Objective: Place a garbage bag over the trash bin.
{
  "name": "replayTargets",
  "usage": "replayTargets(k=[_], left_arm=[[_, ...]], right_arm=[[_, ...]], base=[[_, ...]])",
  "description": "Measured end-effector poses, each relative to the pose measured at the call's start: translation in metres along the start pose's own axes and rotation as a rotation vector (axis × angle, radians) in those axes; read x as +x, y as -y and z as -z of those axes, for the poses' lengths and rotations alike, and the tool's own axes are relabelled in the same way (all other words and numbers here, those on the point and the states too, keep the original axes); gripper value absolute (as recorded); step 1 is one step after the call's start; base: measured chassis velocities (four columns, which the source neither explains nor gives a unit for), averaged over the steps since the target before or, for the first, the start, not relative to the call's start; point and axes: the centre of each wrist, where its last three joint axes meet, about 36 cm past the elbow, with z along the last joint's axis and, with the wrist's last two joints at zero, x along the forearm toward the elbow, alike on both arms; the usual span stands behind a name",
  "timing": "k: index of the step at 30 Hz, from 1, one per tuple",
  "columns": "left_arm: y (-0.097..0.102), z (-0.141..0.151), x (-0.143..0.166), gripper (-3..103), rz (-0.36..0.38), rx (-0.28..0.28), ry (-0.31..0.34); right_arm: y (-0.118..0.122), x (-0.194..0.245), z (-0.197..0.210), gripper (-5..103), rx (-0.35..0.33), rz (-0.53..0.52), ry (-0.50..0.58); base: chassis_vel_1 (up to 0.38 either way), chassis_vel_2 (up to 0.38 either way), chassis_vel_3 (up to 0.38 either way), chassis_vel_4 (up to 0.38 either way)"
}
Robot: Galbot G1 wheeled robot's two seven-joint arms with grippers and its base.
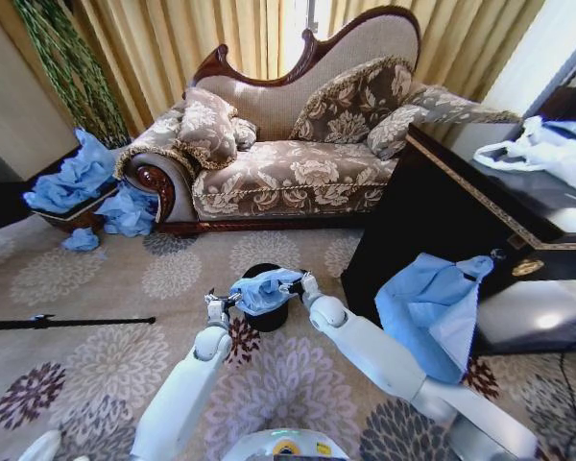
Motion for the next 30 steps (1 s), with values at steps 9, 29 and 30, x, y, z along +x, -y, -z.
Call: replayTargets(k=[9, 29, 30], left_arm=[[0.001, 0.0, 0.0, 100, -0.001, 0.001, 0.0], [-0.003, 0.01, -0.005, 100, 0.009, 0.004, 0.039], [-0.004, 0.011, -0.006, 100, 0.011, 0.007, 0.042]], right_arm=[[0.006, -0.012, 0.0, 100, 0.017, -0.029, 0.0], [0.017, -0.046, 0.042, 100, 0.046, -0.049, 0.029], [0.017, -0.048, 0.042, 100, 0.047, -0.047, 0.027]], base=[[0.0, 0.0, 0.0, 0.0], [0.0, 0.0, 0.0, 0.0], [0.0, 0.0, 0.0, 0.0]])
